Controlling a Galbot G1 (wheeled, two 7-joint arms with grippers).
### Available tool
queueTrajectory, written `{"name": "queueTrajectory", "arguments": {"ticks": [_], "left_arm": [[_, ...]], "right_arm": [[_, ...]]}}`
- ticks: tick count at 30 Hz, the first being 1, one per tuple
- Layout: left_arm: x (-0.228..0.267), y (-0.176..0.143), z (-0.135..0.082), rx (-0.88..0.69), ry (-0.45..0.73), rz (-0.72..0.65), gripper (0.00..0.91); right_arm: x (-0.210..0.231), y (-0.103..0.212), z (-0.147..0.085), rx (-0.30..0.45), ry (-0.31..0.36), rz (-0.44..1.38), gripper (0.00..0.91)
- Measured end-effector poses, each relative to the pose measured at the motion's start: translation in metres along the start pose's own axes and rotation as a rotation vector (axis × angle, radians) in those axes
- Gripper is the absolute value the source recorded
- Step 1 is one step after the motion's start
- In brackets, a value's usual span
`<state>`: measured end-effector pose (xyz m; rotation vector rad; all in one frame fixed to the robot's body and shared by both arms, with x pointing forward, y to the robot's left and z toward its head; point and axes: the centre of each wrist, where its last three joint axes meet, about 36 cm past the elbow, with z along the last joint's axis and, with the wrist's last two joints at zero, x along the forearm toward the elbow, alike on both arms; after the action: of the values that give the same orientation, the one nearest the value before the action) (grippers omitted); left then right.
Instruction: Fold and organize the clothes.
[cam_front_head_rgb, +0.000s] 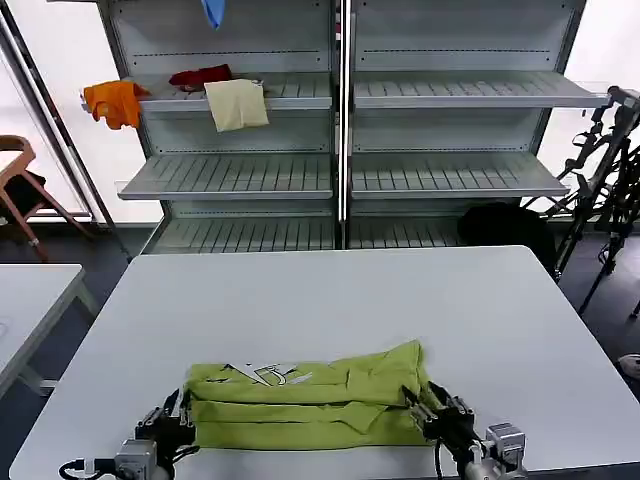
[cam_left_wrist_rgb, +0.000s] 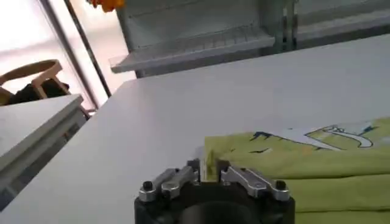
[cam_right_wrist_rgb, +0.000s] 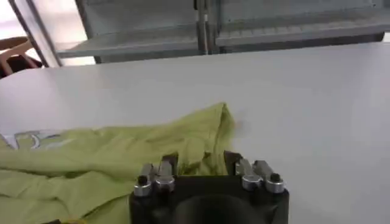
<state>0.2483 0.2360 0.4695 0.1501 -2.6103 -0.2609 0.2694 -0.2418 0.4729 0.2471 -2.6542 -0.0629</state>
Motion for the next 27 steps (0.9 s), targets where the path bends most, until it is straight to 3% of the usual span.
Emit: {"name": "queueTrajectory", "arguments": {"ticks": [13, 27], "left_arm": [[0.011, -0.007, -0.005, 0.091, -0.006, 0.017, 0.907], [-0.009, -0.016, 0.014, 0.292, -0.084, 0.022, 0.907]], "right_arm": [[0.013, -0.004, 0.003, 0.066, -0.146, 0.093, 0.907], [0.005, -0.038, 0.033, 0.109, -0.368, 0.097, 0.907]]}}
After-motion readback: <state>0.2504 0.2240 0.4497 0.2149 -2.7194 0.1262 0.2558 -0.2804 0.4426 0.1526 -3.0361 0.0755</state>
